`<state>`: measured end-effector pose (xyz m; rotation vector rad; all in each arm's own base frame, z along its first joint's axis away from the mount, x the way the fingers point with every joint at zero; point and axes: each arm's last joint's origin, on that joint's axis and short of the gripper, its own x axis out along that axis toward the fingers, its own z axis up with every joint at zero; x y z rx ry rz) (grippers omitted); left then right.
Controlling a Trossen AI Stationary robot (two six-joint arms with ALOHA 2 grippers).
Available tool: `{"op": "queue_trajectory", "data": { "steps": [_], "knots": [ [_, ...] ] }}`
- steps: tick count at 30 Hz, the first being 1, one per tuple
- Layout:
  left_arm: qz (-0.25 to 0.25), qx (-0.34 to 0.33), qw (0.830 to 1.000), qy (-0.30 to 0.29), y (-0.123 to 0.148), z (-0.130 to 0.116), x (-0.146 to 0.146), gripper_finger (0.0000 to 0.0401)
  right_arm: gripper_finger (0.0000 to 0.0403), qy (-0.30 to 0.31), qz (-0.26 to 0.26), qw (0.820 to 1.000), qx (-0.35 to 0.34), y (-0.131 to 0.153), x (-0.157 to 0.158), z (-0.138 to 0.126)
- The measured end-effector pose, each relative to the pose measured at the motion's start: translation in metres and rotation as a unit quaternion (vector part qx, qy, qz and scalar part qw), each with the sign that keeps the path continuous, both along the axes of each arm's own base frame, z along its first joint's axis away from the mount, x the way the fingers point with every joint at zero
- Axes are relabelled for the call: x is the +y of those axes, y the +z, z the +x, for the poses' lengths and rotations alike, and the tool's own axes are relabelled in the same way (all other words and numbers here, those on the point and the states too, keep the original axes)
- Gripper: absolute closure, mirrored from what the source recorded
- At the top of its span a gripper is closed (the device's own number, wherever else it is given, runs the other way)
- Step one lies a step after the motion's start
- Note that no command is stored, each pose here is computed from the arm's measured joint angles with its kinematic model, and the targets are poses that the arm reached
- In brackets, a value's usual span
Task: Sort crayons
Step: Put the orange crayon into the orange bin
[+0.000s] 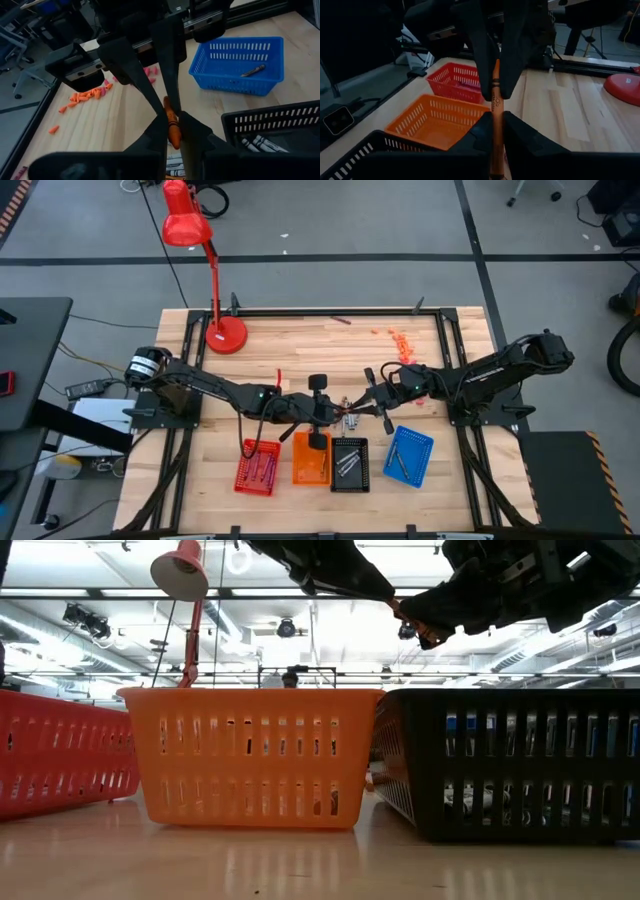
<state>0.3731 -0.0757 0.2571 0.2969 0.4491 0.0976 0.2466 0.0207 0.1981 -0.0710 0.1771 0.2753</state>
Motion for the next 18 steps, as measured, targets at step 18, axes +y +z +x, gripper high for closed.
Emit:
{"op": "queue_trajectory", "data": {
  "steps": [18],
  "knots": [
    [-0.079,0.112,0.990,-0.028,0.020,-0.030,-0.008,0.0352,0.0320,-0.016,-0.009,0.998,0.060,0.010,-0.014,-0.023]
  ]
}}
